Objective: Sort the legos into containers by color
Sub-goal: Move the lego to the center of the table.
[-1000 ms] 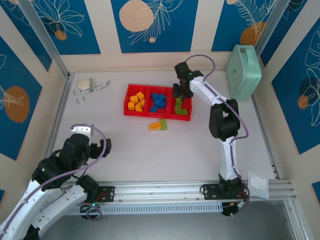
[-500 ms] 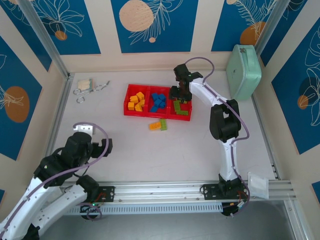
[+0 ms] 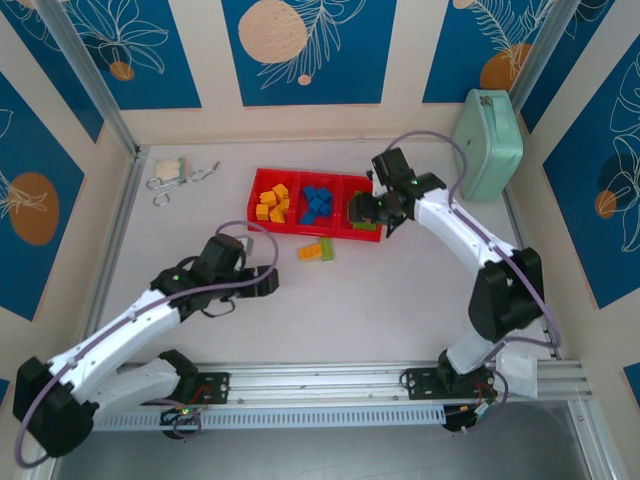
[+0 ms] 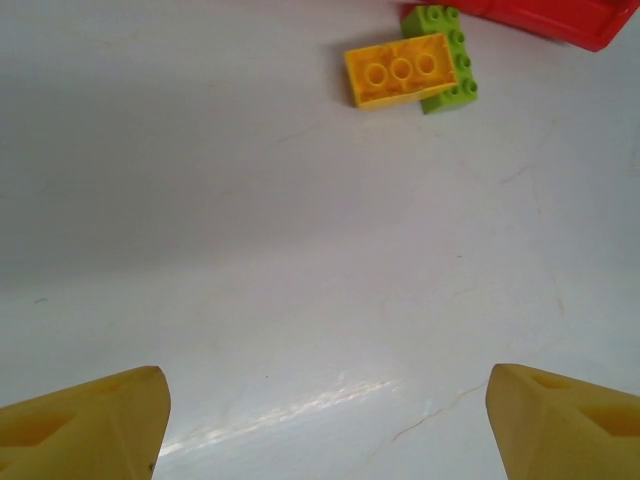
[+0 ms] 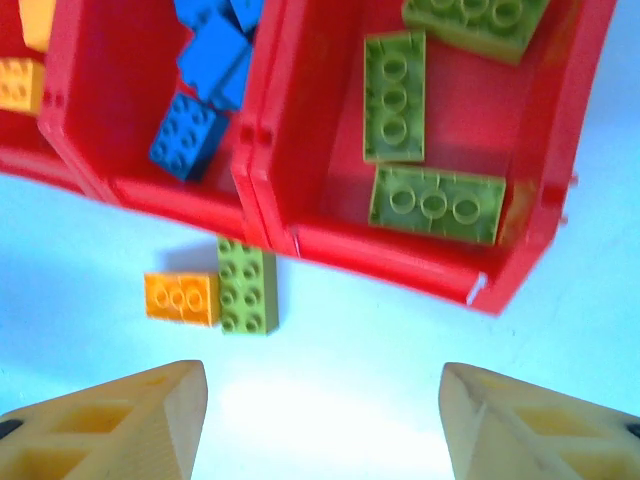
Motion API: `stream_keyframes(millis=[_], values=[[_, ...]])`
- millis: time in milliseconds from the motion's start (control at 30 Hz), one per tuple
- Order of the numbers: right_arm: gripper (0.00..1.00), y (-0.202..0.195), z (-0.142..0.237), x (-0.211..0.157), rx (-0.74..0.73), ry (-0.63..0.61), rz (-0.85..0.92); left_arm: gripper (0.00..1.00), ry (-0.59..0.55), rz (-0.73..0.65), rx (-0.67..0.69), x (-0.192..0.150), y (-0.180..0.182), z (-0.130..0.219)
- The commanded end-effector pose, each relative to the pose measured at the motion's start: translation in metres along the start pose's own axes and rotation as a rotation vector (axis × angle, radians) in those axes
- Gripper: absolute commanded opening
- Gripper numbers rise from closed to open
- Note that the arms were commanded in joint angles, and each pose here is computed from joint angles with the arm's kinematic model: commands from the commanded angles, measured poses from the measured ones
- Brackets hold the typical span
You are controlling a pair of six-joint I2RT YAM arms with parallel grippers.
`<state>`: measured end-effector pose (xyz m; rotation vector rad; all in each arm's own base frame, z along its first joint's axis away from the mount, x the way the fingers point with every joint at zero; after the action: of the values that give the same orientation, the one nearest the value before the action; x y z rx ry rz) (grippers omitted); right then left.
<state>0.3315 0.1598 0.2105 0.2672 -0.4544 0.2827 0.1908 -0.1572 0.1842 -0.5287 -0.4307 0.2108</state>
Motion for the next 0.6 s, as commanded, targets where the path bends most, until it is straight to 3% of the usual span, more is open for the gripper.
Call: stream_keyframes(millis=[0,200,300,567], values=[[0.63,-0.001,0.003,-0.028,0.011,-0.003,-0.017,0.83,-0.01,0.009,-0.122,0.014,-0.036,-0.012],[0.64,-0.018,0.026,-0.063,-0.041,-0.054,-0.062,0.77,0.0,0.025,-0.162,0.037,-0.078,-0.062],[0.65,-0.025,0.031,-0.073,-0.035,-0.078,-0.079,0.72,0.066,0.029,-0.207,0.045,-0.103,-0.092],[0.68,-0.033,0.032,-0.1,-0.028,-0.059,-0.12,0.7,0.118,0.014,-0.207,0.066,-0.137,-0.139]])
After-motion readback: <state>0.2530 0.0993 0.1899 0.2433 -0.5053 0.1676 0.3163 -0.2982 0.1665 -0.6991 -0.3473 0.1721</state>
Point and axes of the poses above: each hand's point on the last joint's axis, 136 mm out from that joint toward the fingers, its own z axis back along the fingers, its own y axis along the line the jaws close on, x = y × z, the point moved 6 cm from there along z, back along the fingers, and after that the axes turned 14 degrees about z, right-handed, at the moved point
